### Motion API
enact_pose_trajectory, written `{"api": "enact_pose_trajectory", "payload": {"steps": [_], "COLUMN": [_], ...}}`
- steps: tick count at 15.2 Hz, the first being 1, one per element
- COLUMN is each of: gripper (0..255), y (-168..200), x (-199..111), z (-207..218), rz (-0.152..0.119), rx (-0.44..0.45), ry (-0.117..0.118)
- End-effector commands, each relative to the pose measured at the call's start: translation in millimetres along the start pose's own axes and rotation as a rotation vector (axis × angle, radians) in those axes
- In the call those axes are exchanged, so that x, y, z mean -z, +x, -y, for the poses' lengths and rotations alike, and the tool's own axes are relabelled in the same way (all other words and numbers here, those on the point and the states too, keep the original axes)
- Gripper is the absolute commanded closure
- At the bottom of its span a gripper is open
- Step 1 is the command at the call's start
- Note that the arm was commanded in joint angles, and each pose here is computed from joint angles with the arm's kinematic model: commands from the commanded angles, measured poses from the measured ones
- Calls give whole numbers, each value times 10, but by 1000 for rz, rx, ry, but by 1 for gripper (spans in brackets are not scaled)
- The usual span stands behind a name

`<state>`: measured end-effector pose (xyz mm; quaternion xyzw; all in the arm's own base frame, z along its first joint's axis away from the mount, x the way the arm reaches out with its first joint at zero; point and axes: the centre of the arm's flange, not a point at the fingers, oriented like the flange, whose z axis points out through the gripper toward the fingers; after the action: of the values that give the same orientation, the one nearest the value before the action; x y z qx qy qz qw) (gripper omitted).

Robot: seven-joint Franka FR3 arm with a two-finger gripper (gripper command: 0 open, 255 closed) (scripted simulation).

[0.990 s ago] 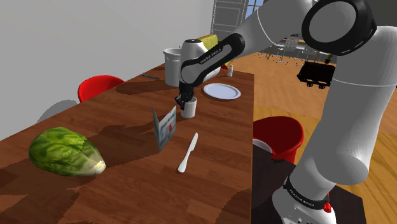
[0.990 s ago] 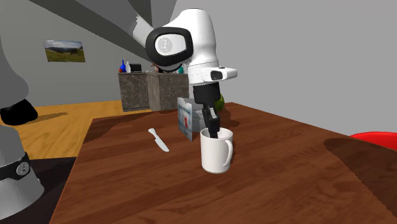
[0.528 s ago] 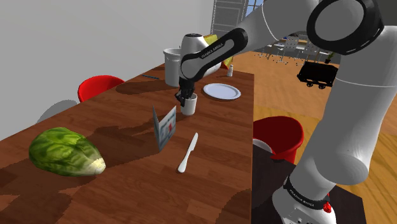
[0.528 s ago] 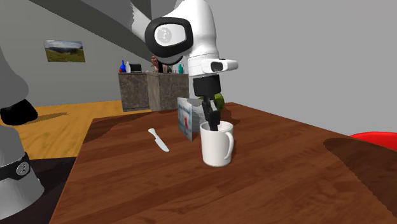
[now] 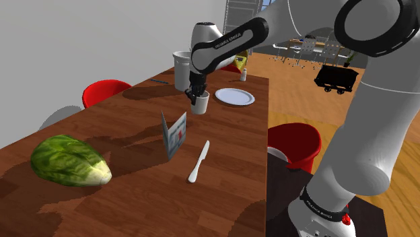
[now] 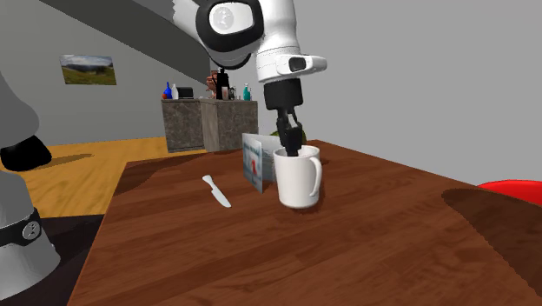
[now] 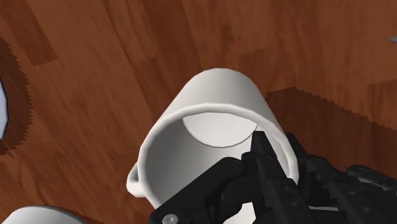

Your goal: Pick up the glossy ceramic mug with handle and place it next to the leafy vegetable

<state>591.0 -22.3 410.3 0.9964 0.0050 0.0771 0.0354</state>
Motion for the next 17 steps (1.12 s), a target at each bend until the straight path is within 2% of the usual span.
{"api": "enact_pose_trajectory", "payload": {"steps": [1,17], "gripper": [255,255], "y": [6,136], "x": [99,931], "z": [-9,-69], "rz": [0,0], "rx": [0,0], "ry": [0,0]}}
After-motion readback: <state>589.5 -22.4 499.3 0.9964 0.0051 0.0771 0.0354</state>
